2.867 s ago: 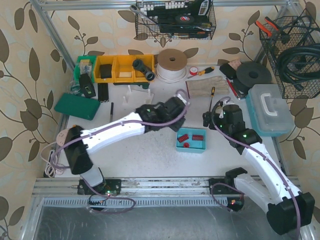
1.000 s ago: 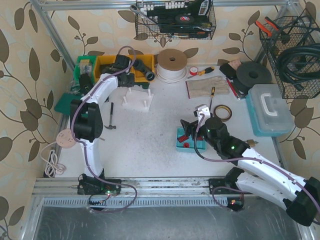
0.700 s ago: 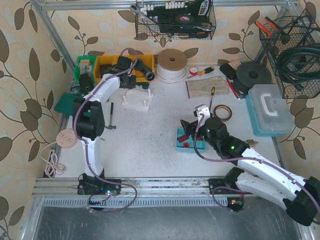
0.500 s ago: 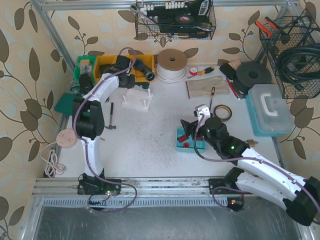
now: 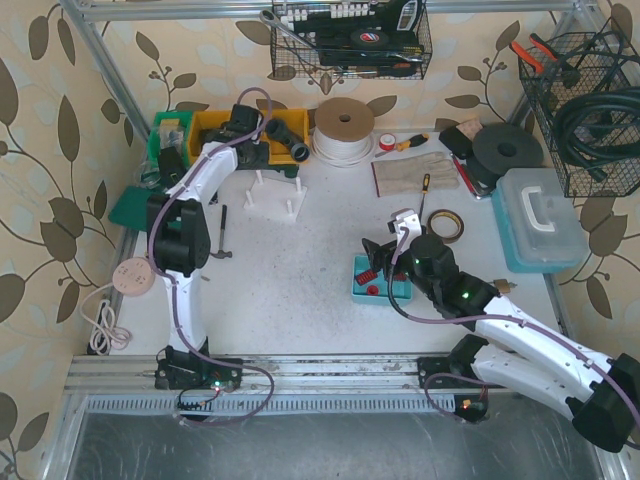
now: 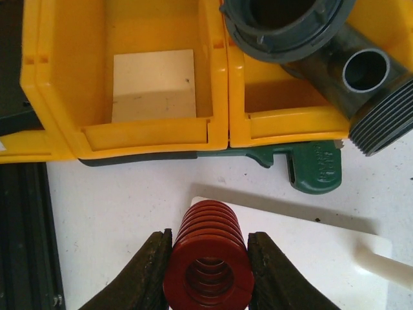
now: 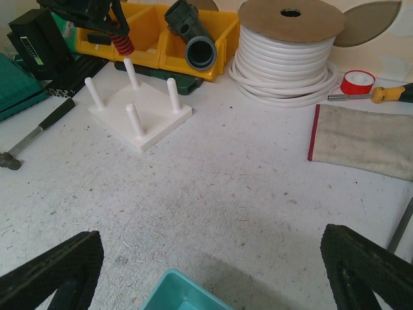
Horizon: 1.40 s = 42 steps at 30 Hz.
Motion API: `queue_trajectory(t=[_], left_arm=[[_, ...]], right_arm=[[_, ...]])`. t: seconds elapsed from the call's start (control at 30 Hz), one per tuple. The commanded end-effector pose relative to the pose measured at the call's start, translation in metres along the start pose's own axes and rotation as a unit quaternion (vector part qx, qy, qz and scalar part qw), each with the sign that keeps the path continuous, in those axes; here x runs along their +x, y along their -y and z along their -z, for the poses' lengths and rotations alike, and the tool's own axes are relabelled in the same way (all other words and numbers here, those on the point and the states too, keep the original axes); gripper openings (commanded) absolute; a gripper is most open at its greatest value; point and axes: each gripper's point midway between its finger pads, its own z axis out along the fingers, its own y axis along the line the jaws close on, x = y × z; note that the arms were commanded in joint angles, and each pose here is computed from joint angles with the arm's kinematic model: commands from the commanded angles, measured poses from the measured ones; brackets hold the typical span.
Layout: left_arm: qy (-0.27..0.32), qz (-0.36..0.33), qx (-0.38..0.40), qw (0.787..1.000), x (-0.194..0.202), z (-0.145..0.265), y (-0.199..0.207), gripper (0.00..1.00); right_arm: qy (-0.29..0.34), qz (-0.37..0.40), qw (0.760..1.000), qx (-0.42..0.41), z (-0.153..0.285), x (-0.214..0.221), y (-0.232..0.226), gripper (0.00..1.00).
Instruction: Install the large spring
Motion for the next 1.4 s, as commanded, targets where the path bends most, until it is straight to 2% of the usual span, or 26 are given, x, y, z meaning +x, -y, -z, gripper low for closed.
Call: queue_trajectory(t=[0.0,0.37,0.53,0.77,0.83,0.93,1.07,1.23,1.37], left_arm=[[0.004,-0.005,0.005,1.0,-0.006,-0.003,-0.002,0.03],[-0.01,-0.003,0.003,1.0,0.001,-0.013,-0.005,0.04],[-0.023,0.002,0.005,1.0,0.011,-0.024,-0.005,0.07],[-0.039,0.006,0.003,0.999,0.022,-0.038,-0.006,0.18],[-0.038,0.006,0.003,0.999,0.021,-0.038,-0.006,0.29],[-0.031,0.007,0.002,0.999,0.016,-0.033,-0.008,0.43],[-0.016,0.006,0.0,1.0,0.007,-0.016,-0.01,0.52],[0.006,0.01,-0.001,1.0,-0.001,0.011,-0.013,0.54],[0.025,0.026,0.014,0.999,0.001,0.043,-0.011,0.52]], right_arm=[[0.005,0.005,1.0,0.01,0.001,0.002,0.004,0.91],[0.006,0.006,1.0,0.012,0.002,0.002,0.005,0.91],[0.006,0.006,1.0,0.015,0.002,0.002,0.006,0.91],[0.006,0.006,1.0,0.015,0.002,0.002,0.006,0.91],[0.005,0.007,1.0,0.016,0.002,0.002,0.006,0.91],[0.005,0.007,1.0,0.018,0.002,0.002,0.007,0.91],[0.007,0.007,1.0,0.021,0.002,0.001,0.008,0.91],[0.004,0.001,0.999,0.04,0.001,0.003,0.014,0.91],[-0.017,-0.01,0.995,0.1,0.001,0.011,0.035,0.91]])
